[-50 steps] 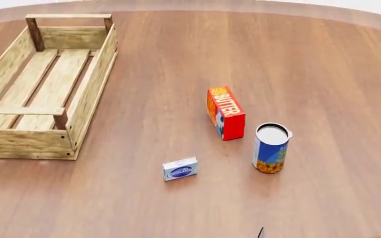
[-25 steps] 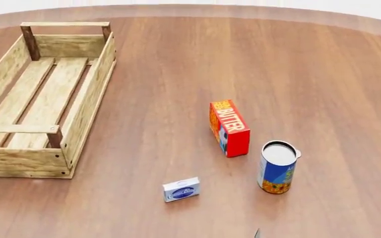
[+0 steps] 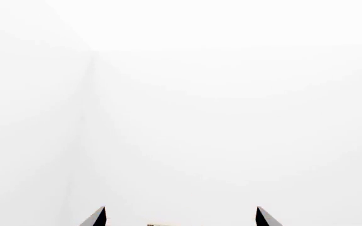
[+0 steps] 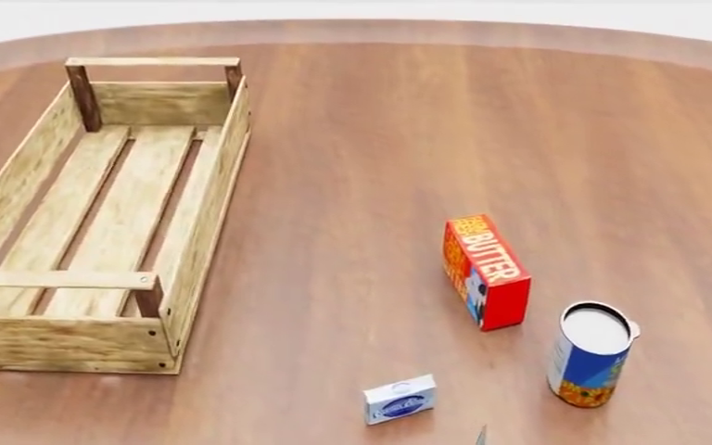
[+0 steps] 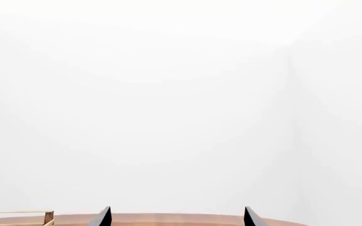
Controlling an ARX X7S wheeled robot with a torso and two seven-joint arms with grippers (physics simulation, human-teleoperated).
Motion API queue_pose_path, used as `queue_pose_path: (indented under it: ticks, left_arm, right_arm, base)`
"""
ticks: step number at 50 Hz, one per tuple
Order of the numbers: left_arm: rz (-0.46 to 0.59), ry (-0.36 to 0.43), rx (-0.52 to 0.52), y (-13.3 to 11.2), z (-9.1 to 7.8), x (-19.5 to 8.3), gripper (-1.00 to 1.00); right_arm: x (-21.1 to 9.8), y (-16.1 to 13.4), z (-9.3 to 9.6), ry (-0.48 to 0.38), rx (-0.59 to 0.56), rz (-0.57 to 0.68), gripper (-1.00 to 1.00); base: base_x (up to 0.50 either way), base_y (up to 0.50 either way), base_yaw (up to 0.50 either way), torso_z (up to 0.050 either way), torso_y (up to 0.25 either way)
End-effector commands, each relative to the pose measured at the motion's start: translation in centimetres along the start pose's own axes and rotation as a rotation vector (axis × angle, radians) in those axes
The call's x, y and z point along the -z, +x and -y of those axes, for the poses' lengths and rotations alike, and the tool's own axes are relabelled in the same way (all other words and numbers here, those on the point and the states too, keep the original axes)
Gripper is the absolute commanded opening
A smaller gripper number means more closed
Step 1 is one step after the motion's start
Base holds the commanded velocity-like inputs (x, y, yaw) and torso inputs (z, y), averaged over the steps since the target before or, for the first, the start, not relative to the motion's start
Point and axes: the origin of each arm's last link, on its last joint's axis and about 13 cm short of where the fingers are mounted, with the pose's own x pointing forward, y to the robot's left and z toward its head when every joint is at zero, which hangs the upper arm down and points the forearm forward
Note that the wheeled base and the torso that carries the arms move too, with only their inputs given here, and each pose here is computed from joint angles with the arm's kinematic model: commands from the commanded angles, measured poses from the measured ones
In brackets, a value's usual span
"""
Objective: Pick up the cream cheese and put it in the tray.
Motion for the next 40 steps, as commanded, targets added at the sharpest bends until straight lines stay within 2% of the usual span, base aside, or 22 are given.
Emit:
queue_pose_path:
  ticks: [1,40]
  left_arm:
    - [0.001,0.001,0.001,-0.03,0.01,-0.05,1.00]
    - [0.003,0.001,0.000,-0.08,-0.08,-0.14,1.00]
  right_arm:
    - [0.07,0.06,-0.01,0.002,-0.001,-0.002,1.00]
    - [-0.09,-0.06,-0.04,0.003,-0.005,0.001,1.00]
  base:
    - [0.18,0.28,0.00,0.000,0.000]
    - [0.18,0.28,0.00,0.000,0.000]
